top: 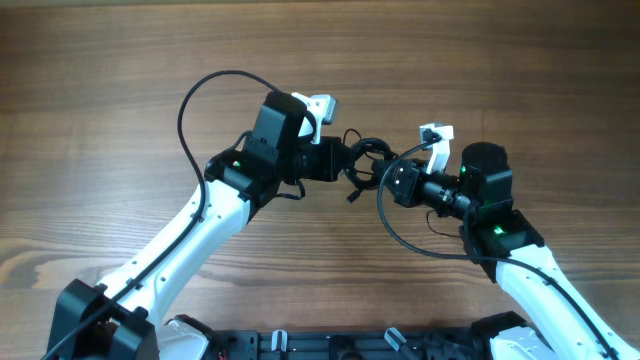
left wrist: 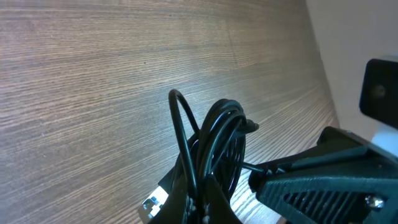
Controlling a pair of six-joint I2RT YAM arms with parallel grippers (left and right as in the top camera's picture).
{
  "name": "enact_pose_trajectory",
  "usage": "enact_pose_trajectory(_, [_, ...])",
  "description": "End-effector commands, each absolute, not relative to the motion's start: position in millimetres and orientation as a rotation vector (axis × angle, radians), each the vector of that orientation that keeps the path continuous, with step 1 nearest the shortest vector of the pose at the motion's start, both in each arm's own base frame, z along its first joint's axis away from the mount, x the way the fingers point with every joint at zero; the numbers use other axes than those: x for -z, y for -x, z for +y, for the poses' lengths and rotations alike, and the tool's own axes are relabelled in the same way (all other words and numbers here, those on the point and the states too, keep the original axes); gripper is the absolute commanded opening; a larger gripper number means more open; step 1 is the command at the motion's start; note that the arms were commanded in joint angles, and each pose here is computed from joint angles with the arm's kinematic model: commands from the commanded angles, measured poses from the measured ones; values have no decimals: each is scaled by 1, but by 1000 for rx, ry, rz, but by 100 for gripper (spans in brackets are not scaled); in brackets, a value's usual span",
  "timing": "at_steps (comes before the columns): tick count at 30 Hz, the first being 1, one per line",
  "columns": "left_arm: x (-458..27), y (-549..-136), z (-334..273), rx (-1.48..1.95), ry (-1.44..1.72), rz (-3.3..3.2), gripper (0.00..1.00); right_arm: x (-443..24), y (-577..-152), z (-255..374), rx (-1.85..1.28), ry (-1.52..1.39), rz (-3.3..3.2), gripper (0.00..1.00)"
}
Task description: Untangle cables
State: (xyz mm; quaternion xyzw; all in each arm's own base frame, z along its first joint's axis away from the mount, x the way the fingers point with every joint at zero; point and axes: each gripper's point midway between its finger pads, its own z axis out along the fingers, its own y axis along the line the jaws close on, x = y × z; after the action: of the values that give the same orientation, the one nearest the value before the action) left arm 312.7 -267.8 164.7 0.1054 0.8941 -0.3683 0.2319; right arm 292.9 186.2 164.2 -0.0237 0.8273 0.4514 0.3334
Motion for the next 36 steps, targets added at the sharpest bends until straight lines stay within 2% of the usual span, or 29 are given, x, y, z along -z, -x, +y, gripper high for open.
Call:
enact_pose_trajectory(1, [-173,-309,-268,1007,-390,2408,4,-184,-289,195,-1250,136,2092,4])
enact_pose_trajectory(6, [-173,-308,-269,1020,-390,2409,4,-169,-301,181,-1124,45,2134,4])
enact_pose_trajectory(13, [-192,-291,-289,1242,-455,2362,4,-128,-313,184,-1120,-11,2232,5])
enact_pose_trajectory(15, [-194,-287,-291,1275,-465,2364,4,-126,-316,185,-1138,-44,2235,17])
enact_pose_trajectory(18, [-196,-290,-291,1270,-465,2347,4,-126,-314,186,-1153,-40,2240,49])
enact_pose_trajectory(20, [-197,-292,-291,1264,-463,2338,4,-128,-310,189,-1187,-20,2241,76])
enact_pose_trajectory(21, [-197,-293,-291,1263,-460,2338,4,-127,-310,189,-1189,-29,2250,81])
enact_pose_trajectory(24, [-197,-301,-283,1249,-427,2334,4,-119,-305,186,-1185,-65,2296,87])
enact_pose_trajectory(27, [-194,-316,-268,1177,-356,2340,4,-109,-304,173,-1163,-135,2343,99])
enact_pose_trajectory(29, [-188,-333,-252,1073,-277,2347,4,-99,-303,155,-1131,-227,2388,100])
enact_pose_trajectory(31, [-187,-337,-246,1052,-259,2344,4,-101,-300,140,-1127,-199,2384,100])
enact_pose_trajectory(33, [-194,-319,-263,1116,-511,2269,3,-118,-296,149,-1212,-7,2305,99])
enact_pose_trajectory(36, [-199,-304,-274,1140,-715,2179,4,-138,-288,163,-1488,-188,2300,88])
